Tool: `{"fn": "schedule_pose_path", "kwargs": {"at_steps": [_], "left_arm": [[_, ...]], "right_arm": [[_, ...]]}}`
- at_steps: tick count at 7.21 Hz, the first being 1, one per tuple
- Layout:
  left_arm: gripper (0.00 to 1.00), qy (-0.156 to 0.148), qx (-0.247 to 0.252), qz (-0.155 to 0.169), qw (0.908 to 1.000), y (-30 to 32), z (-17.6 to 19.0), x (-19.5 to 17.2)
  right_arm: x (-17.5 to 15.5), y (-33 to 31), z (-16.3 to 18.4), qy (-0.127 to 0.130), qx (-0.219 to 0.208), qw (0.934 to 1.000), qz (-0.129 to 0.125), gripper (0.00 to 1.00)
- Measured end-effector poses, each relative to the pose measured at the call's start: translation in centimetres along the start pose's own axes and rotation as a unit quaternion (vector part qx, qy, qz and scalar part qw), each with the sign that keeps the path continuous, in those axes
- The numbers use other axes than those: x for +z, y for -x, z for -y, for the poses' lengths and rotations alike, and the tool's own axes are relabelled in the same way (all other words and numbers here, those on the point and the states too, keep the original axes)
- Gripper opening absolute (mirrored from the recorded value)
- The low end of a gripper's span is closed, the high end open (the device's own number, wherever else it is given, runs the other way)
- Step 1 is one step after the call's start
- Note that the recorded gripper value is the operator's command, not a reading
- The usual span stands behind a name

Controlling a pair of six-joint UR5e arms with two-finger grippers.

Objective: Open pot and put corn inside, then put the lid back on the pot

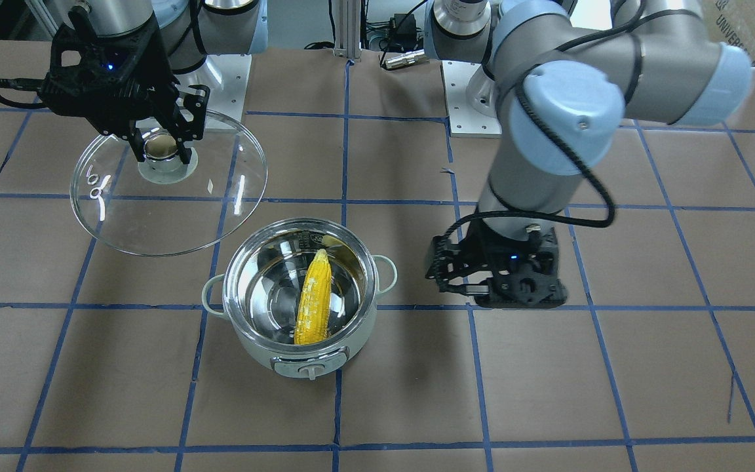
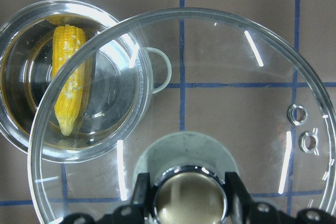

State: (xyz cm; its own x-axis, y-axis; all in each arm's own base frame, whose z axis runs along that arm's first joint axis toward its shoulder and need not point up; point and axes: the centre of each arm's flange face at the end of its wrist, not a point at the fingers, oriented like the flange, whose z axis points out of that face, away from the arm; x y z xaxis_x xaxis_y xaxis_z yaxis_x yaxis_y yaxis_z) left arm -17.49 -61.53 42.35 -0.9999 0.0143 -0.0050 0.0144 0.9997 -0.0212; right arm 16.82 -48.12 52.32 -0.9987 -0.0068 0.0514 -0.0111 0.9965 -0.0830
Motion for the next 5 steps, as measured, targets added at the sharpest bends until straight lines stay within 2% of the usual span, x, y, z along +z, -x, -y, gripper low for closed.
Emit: {"fn": "schedule_pose_path", "kwargs": {"at_steps": [3,5], "left_arm": [[1.0,0.028,0.011,-0.005,0.9995,6.7,-3.8,0.9],[1.0,0.021,-0.003,-0.017,0.9996,8.5,-7.0,1.1]], "right_arm": [[0.2,0.6,-0.1,-0.002,0.003,1.0,0.004,0.34],[0.6,1.0,0.3,-0.01,0.009,0.9999,0.007,0.34]]}}
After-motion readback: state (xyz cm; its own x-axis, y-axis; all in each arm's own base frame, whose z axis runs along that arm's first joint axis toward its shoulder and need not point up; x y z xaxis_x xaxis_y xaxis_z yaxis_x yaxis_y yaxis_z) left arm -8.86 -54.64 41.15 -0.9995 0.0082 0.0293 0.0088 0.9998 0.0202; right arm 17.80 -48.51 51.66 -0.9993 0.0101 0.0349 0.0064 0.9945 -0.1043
